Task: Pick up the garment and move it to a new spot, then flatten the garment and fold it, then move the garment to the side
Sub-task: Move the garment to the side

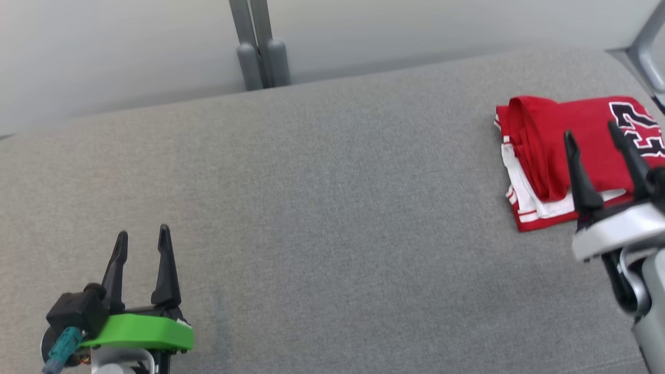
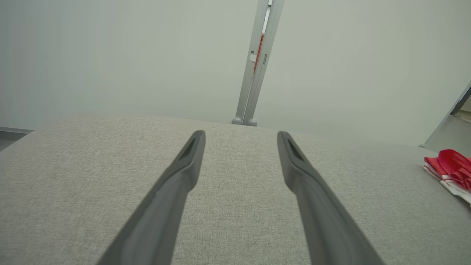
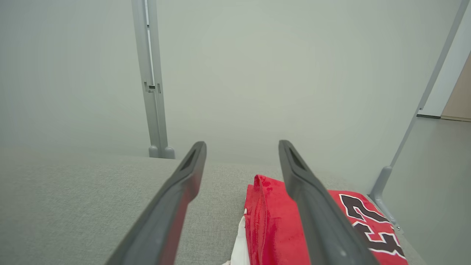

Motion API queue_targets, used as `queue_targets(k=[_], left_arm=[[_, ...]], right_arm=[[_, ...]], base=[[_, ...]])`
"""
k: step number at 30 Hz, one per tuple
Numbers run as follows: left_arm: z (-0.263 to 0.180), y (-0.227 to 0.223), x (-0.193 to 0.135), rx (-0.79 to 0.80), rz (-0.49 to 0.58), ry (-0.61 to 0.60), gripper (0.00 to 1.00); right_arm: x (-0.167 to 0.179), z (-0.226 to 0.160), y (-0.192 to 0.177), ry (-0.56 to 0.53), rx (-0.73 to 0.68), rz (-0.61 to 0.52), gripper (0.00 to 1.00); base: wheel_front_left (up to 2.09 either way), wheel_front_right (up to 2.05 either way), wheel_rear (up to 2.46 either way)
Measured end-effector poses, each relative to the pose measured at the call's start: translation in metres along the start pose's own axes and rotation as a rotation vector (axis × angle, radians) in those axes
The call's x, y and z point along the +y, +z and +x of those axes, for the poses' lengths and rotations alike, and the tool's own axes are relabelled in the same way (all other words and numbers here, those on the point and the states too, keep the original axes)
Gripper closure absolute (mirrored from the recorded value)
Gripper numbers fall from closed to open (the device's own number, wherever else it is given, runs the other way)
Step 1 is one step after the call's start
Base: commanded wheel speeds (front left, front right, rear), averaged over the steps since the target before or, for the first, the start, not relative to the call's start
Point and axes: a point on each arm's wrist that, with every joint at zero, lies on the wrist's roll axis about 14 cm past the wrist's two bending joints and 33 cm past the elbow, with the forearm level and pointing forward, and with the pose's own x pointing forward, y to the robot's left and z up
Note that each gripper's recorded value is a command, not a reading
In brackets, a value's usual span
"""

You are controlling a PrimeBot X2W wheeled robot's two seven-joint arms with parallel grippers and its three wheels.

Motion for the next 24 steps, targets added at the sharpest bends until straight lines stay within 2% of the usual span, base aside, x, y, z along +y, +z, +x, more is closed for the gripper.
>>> queue_targets(k=[10, 17, 24], left_arm=[[-0.041, 0.021, 0.022, -0.054, 0.013, 0.086, 0.0], [-0.051, 0.028, 0.034, -0.076, 0.032, 0.125, 0.0], [-0.055, 0.022, 0.032, -0.058, 0.039, 0.122, 0.0]], right_arm=[[0.033, -0.045, 0.0, 0.014, -0.019, 0.08, 0.0], [0.046, -0.053, -0.008, 0.032, 0.002, 0.102, 0.0], [0.052, -0.054, -0.007, 0.036, -0.001, 0.111, 0.0]], base=[[0.0, 0.0, 0.0], [0.0, 0.0, 0.0], [0.0, 0.0, 0.0]])
